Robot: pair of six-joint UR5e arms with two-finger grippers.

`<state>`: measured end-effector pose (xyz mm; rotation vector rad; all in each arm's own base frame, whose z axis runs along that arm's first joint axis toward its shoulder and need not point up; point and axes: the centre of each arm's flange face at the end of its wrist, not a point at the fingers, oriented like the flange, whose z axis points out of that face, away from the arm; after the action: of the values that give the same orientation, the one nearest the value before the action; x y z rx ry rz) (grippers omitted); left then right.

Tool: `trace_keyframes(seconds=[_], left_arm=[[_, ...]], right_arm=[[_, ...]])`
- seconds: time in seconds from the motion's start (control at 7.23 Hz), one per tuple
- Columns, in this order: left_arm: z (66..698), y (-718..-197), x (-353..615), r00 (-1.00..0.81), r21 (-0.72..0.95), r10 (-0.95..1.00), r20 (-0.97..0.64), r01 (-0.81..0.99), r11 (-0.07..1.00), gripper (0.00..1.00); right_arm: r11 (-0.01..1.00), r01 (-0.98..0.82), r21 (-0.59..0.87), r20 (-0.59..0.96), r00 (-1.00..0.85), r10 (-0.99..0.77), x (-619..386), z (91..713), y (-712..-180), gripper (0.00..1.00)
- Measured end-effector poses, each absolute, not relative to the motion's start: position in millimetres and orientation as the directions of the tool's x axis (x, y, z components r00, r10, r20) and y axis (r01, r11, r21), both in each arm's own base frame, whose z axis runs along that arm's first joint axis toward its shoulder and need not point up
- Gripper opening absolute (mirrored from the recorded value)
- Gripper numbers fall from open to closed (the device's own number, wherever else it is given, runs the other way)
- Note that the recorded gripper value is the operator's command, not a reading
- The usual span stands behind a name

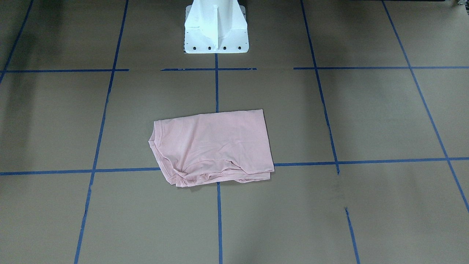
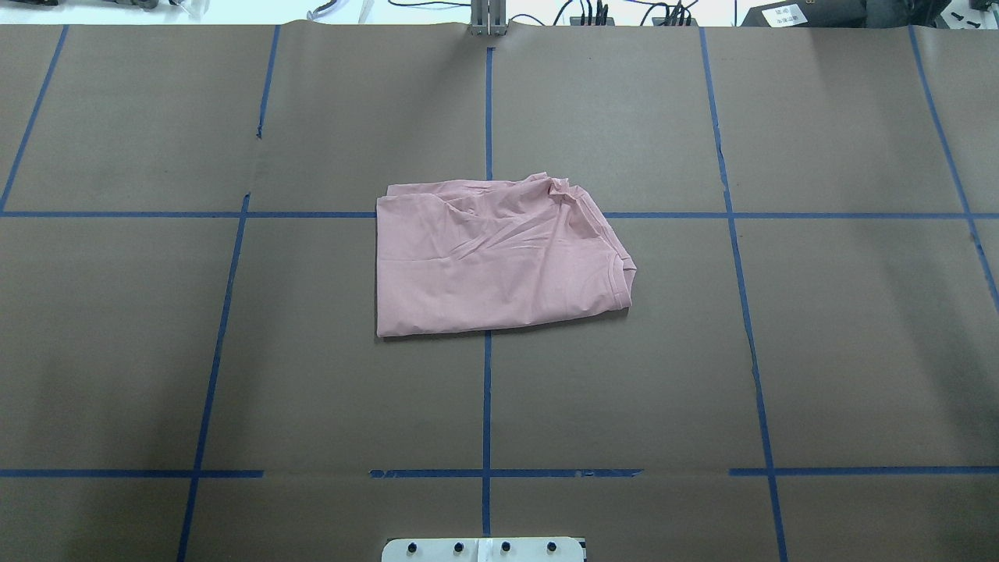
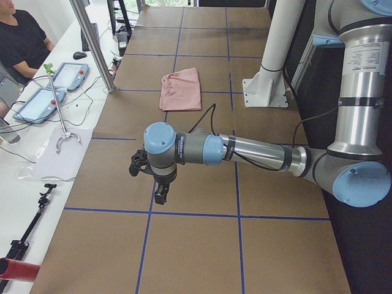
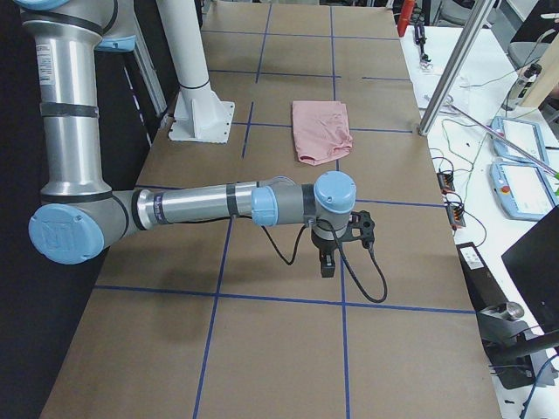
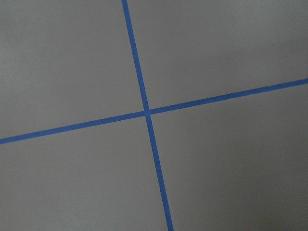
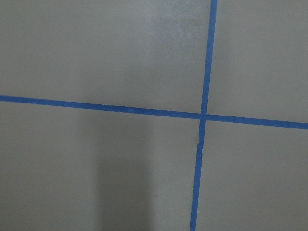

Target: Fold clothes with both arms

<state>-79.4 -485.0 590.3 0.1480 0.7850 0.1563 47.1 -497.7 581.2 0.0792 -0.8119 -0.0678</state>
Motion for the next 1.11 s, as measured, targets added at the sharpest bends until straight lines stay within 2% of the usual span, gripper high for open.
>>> trace_keyframes(seconds=[1.11], left_arm=[[581.7,-486.2,-81.2,0.722,0.215,0.21,-0.659,-0.087,0.973,1.0]], right_arm=[[0.995,0.077,0.062,0.697,0.71,-0.098,37.9,571.2,-492.8,1.0]])
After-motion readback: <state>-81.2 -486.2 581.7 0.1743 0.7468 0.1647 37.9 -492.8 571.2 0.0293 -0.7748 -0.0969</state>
